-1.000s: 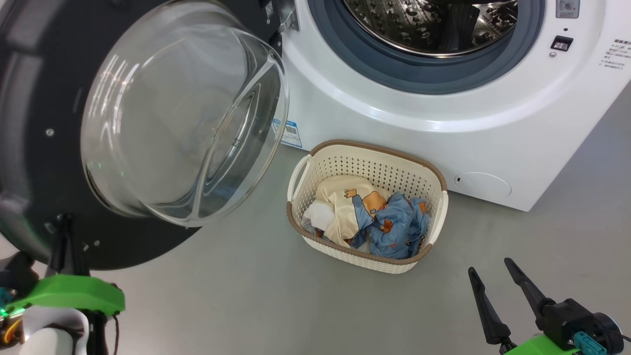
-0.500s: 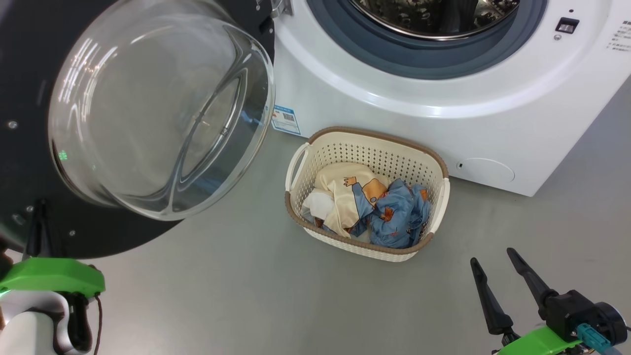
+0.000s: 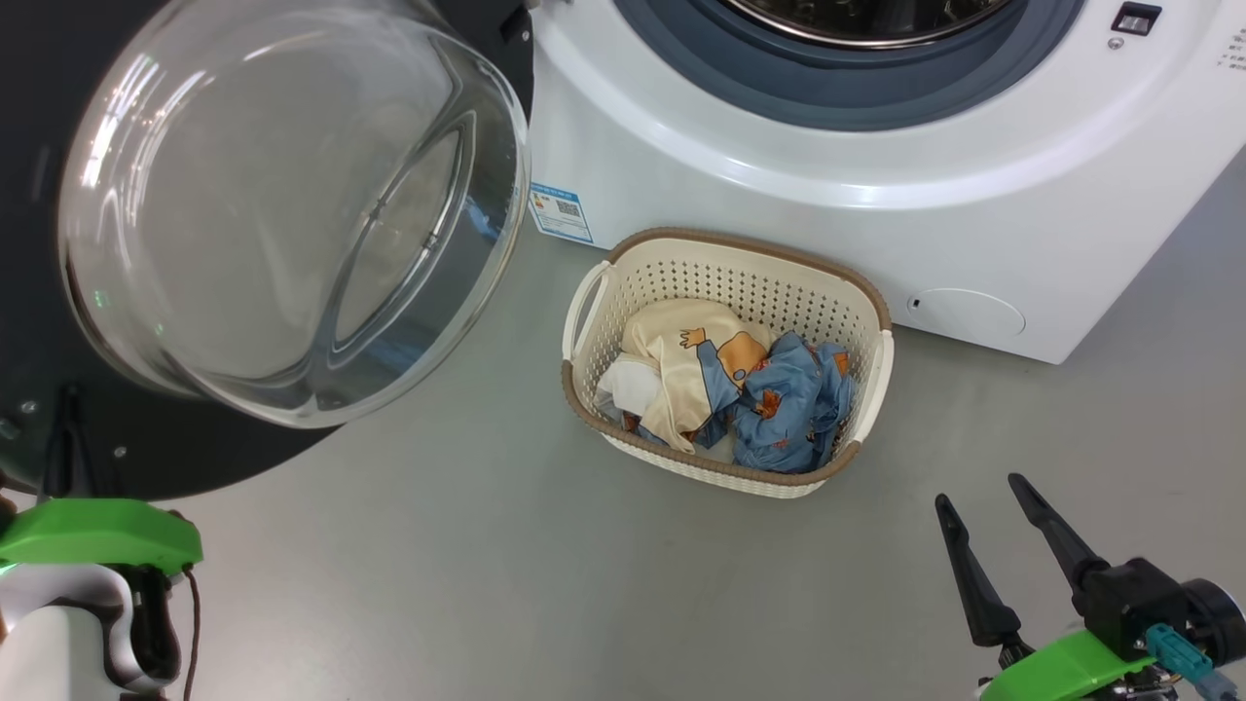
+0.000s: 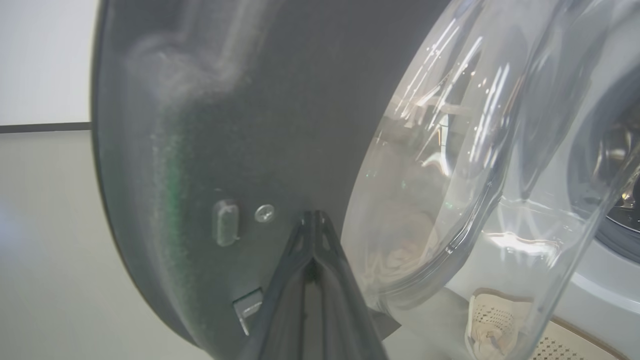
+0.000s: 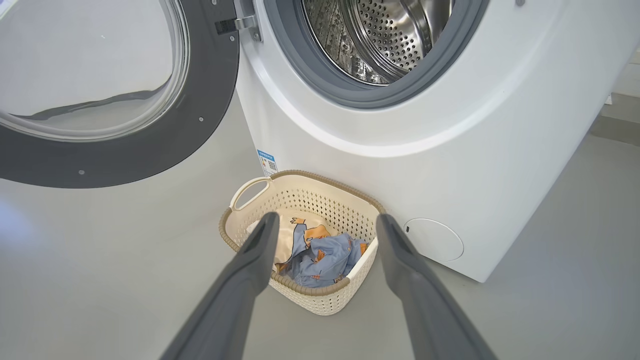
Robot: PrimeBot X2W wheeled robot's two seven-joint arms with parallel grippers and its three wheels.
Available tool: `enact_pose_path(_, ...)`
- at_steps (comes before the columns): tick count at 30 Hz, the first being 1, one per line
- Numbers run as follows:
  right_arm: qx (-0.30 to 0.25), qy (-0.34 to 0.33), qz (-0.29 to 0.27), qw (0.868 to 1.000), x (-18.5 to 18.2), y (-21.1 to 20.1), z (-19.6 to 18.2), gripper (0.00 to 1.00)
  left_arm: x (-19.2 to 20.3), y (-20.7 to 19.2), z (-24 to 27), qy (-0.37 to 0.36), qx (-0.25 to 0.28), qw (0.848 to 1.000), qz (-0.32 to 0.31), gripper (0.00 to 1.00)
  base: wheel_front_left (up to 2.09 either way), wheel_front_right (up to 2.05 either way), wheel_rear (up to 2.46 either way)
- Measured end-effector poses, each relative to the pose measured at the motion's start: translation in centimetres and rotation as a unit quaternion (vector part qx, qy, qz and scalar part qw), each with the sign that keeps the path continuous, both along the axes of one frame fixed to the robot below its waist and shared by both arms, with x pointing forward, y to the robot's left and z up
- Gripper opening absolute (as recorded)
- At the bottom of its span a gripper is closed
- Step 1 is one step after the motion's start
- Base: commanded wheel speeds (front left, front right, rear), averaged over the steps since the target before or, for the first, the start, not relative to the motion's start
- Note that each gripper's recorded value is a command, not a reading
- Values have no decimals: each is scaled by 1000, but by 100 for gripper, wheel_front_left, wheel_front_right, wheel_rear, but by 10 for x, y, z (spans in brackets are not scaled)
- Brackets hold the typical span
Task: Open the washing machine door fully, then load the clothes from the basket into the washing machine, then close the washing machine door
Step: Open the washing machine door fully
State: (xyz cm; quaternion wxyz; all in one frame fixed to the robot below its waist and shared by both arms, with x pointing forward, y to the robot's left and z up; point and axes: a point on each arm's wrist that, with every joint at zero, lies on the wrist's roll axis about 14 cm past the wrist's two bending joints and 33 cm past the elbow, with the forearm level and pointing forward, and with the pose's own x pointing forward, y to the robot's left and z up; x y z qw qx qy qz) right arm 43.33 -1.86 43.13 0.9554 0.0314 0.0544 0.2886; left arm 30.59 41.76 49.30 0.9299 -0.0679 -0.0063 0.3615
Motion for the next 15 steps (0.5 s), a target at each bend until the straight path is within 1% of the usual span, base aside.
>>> enact_pose_path(9,-1,2,-5,1000,2,-4,-2,100,4,4,-1,-2,-1,1000,6,0,0,0,0)
enact_pose_path(15,-2,-2,-9,1000,3,-6,1,100,8,4,5,-4,11,1000,-2,0,0,0,0)
